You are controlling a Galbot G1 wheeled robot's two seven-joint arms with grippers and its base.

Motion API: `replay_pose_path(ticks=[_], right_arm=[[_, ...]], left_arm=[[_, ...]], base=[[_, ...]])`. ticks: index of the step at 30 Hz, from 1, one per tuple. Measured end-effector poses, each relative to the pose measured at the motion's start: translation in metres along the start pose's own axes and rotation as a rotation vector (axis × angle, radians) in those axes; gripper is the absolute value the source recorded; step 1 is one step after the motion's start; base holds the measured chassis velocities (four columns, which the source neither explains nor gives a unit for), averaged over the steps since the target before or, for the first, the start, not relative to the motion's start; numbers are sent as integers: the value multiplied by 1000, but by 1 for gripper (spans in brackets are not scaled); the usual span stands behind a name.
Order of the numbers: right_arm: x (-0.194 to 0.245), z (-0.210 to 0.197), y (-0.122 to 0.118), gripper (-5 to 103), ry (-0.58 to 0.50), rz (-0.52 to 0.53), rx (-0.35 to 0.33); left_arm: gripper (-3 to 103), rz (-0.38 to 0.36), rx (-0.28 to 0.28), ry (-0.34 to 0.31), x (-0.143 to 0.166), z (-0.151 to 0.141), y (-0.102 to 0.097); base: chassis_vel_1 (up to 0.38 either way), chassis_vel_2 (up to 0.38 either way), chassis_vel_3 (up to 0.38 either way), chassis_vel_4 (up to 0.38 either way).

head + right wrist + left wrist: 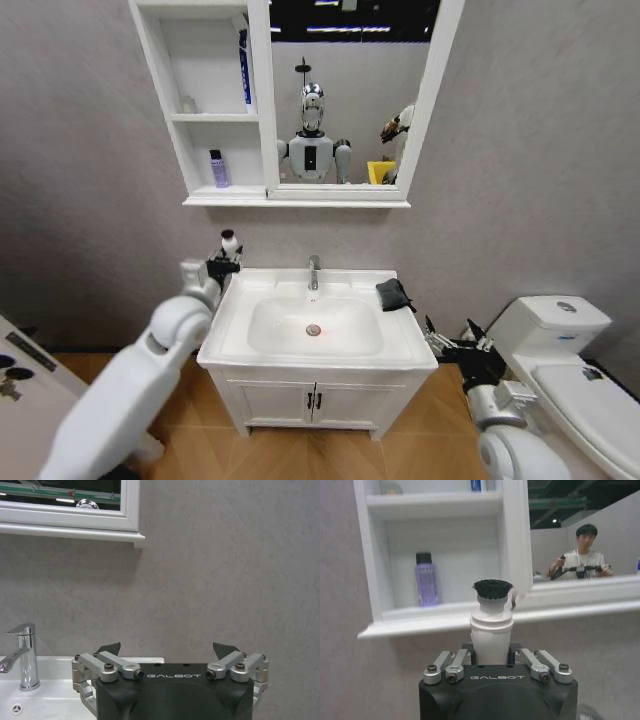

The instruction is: Move facial cleanser and shampoo from washbasin to cabinet, then wipe washbasin with towel.

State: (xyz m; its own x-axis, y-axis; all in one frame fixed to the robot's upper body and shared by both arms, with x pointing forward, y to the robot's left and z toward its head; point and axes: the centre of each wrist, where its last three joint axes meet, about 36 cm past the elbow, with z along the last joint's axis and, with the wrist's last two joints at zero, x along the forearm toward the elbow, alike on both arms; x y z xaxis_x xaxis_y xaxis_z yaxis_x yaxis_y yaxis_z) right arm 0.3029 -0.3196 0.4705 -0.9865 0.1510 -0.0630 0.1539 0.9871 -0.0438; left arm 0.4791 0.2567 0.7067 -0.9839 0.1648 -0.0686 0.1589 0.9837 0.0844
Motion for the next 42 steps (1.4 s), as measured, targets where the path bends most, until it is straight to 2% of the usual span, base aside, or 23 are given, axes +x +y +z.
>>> replay_pose_path(ticks=[2,3,5,7,8,9,10,11,13,14,18,22,26,35,42], right_arm=[[-3,0,4,100,-4,-10,-1],[-3,0,4,100,-4,-10,-1],[-5,-1,7,100,-6,-13,-4],[-5,-2,7,100,-6,-13,-5],[-5,-2,6,100,-5,-11,-5],[-5,-2,6,100,-5,-11,-5],[-5,-2,4,100,-4,-7,-2],[-5,-2,4,100,-4,-7,-2],[-4,-1,0,100,0,-1,4],[-4,-1,0,100,0,-1,4],[-6,0,-2,100,0,-3,9],[-9,-1,1,100,-5,-11,5],[-8,-1,0,100,-2,-12,6],[-8,0,-3,100,0,-7,8],[-4,3,-5,100,6,-3,8]], left_arm=[[32,8,3,-21,-22,-44,12],[32,8,3,-21,-22,-44,12],[32,-20,11,-41,-57,-77,25],[32,-24,17,-49,-65,-84,27],[32,-30,39,-62,-89,-104,29],[32,-30,39,-62,-89,-104,29],[32,-28,50,-65,-105,-115,29],[32,-28,50,-65,-105,-115,29],[32,-22,57,-64,-129,-124,26],[32,-22,57,-64,-129,-124,26],[32,-35,52,-66,-162,-119,19],[32,-78,42,-63,-189,-108,23],[32,-90,40,-41,-204,-98,29],[32,-76,51,-16,-217,-88,19],[32,-89,55,-27,-230,-87,15]], base=[[0,0,0,0],[0,0,0,0],[0,0,0,0],[0,0,0,0],[0,0,0,0],[0,0,0,0],[0,0,0,0],[0,0,0,0],[0,0,0,0],[0,0,0,0],[0,0,0,0],[0,0,0,0],[0,0,0,0],[0,0,0,0],[0,0,0,0]])
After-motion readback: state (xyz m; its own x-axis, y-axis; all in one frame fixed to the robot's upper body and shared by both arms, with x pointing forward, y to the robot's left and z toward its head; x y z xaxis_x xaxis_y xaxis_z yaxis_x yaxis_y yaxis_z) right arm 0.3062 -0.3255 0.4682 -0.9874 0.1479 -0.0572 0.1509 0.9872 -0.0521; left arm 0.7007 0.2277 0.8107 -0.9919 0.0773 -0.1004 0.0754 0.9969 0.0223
